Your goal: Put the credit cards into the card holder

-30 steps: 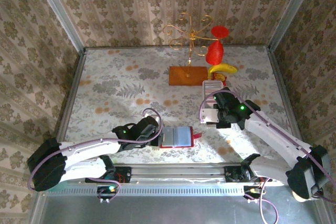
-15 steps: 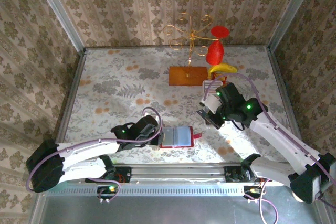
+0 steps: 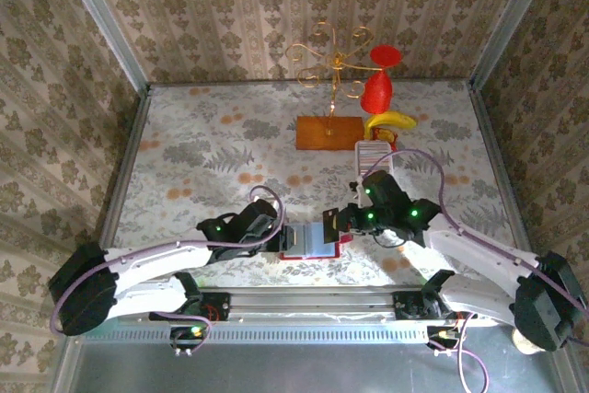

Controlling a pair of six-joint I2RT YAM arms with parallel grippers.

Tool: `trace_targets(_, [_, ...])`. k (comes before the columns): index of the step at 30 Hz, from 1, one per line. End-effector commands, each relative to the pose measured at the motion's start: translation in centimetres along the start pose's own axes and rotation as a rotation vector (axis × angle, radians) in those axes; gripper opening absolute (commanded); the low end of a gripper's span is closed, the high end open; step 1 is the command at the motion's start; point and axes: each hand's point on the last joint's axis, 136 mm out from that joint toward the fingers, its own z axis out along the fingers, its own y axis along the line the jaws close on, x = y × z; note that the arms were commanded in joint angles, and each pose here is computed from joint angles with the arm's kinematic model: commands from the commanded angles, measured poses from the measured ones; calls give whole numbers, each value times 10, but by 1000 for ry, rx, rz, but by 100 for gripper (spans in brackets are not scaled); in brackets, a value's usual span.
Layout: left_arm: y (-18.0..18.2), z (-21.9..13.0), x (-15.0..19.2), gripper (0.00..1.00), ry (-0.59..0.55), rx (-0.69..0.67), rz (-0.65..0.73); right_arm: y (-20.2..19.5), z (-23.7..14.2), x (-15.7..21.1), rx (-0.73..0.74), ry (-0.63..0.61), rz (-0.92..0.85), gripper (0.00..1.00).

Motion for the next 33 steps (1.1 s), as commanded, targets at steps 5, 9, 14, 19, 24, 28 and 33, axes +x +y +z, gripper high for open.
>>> trace_targets(5, [-4,8,-4,54,12,2,-17,10,28,-7,-21,-19,44,0])
trace_targets(9, [1,13,-1,49,26,-21,-17,13,35,-6,-18,-20,28,0])
trace_targets(14, [8,18,2,43,40,-50,-13,12,50,-1,1,2,21,0])
trace_targets(19, [18,17,4,39,39,-96,4,8,61,-1,30,13,21,0])
trace_targets(24, [20,21,8,34,54,-90,0,8,67,-2,29,7,29,0])
trace_targets(28, [20,22,9,33,58,-91,1,-2,75,2,56,17,54,0])
trace_targets(33, [24,22,12,30,61,-102,1,-3,81,4,56,17,74,0])
